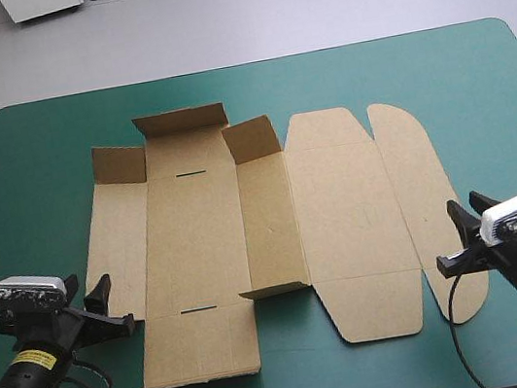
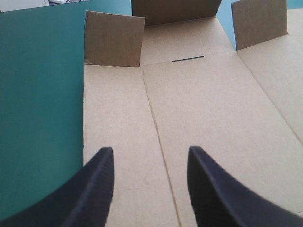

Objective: Fold the box

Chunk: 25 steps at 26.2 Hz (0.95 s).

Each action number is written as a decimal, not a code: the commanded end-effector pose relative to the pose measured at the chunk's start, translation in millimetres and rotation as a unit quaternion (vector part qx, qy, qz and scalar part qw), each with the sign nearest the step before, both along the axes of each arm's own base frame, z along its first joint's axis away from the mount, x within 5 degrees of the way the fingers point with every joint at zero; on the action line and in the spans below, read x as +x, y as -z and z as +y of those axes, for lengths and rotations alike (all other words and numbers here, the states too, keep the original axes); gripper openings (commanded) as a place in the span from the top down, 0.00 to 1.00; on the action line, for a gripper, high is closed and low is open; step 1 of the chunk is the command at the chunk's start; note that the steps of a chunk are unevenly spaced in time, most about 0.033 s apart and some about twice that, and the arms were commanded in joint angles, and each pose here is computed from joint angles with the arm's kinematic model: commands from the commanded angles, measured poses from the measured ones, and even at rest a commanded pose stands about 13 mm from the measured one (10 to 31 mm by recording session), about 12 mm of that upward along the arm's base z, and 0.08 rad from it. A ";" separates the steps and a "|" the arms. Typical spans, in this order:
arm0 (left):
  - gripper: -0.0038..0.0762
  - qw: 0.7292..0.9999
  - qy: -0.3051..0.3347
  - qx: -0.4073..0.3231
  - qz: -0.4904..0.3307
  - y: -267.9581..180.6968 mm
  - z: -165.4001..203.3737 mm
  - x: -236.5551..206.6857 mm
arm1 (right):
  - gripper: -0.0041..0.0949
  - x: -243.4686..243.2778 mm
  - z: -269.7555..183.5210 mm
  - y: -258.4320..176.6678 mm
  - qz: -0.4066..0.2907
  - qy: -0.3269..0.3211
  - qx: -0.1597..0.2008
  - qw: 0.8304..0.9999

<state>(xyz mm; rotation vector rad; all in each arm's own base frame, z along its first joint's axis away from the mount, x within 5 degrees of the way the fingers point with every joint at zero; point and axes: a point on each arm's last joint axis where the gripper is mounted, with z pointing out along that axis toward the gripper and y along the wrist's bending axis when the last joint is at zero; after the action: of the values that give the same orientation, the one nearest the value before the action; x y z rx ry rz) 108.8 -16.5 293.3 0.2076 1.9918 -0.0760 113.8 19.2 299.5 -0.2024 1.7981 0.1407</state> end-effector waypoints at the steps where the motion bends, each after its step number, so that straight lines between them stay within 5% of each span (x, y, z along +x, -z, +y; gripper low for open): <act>1: 0.52 0.999 -0.005 -0.009 -0.052 -18.0 0.3 3.6 | 0.63 1.1 -2.7 -16.5 -0.041 0.017 0.007 0.999; 12: 0.52 0.999 -0.007 -0.010 -0.051 -17.8 0.5 3.6 | 0.63 1.1 -2.7 -16.5 -0.041 0.017 0.007 0.999; 25: 0.45 0.995 -0.097 -0.015 0.016 -54.5 13.6 10.6 | 0.63 3.9 -2.7 -19.3 -0.041 0.016 0.003 0.999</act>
<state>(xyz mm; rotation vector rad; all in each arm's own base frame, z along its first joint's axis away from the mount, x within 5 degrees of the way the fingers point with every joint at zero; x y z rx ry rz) 111.5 -4.5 323.0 0.0170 2.0936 -0.0033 114.4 19.1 300.3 -0.2019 1.7971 0.1402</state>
